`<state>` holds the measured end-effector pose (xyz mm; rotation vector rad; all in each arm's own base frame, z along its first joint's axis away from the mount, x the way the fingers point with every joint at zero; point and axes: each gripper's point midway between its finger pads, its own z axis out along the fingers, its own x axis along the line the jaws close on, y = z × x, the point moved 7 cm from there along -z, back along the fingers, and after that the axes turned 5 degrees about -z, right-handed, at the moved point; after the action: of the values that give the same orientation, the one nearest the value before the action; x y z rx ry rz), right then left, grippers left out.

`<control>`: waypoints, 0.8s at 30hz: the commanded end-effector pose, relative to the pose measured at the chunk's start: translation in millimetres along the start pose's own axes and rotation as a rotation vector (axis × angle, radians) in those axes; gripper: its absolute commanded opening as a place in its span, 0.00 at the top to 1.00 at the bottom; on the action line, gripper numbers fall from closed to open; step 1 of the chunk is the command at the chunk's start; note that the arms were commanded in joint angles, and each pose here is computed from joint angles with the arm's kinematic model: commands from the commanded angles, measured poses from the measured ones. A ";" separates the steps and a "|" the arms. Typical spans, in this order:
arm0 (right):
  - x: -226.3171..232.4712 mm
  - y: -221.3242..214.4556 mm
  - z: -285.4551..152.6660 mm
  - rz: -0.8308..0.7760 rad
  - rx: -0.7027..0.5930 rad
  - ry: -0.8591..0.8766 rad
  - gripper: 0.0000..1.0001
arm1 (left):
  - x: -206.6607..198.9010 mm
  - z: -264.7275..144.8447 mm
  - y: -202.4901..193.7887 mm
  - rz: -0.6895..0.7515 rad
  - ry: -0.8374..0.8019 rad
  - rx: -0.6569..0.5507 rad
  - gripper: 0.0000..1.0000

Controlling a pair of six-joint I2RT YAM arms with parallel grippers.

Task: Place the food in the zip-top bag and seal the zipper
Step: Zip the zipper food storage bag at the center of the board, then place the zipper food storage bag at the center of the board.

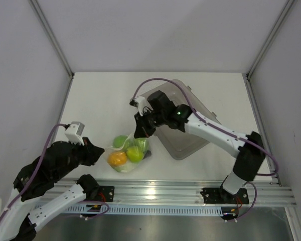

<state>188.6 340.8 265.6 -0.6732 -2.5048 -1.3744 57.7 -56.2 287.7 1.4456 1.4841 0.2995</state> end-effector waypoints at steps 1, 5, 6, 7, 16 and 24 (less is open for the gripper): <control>-5.5 19.9 24.7 0.054 0.025 0.031 1.00 | -5.0 28.1 19.6 -0.045 0.116 -0.084 0.81; -21.7 32.4 57.0 0.103 0.075 0.061 1.00 | -4.8 46.9 30.6 -0.084 0.216 -0.109 0.75; -27.8 35.1 65.5 0.123 0.077 0.067 1.00 | -3.7 52.9 33.0 -0.082 0.231 -0.117 0.74; -34.7 40.6 67.1 0.136 0.053 0.069 1.00 | 3.5 60.6 34.0 -0.102 0.268 -0.130 0.75; -72.5 73.6 103.7 0.223 0.026 0.091 1.00 | 19.0 88.8 71.9 -0.166 0.371 -0.251 0.59; -112.9 104.2 134.3 0.353 -0.107 0.061 1.00 | -7.8 31.0 134.9 -0.044 0.279 -0.542 0.21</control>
<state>327.6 459.5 214.5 -0.9631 -2.2514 -1.2946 164.3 -48.1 333.6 1.0385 1.6605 0.7656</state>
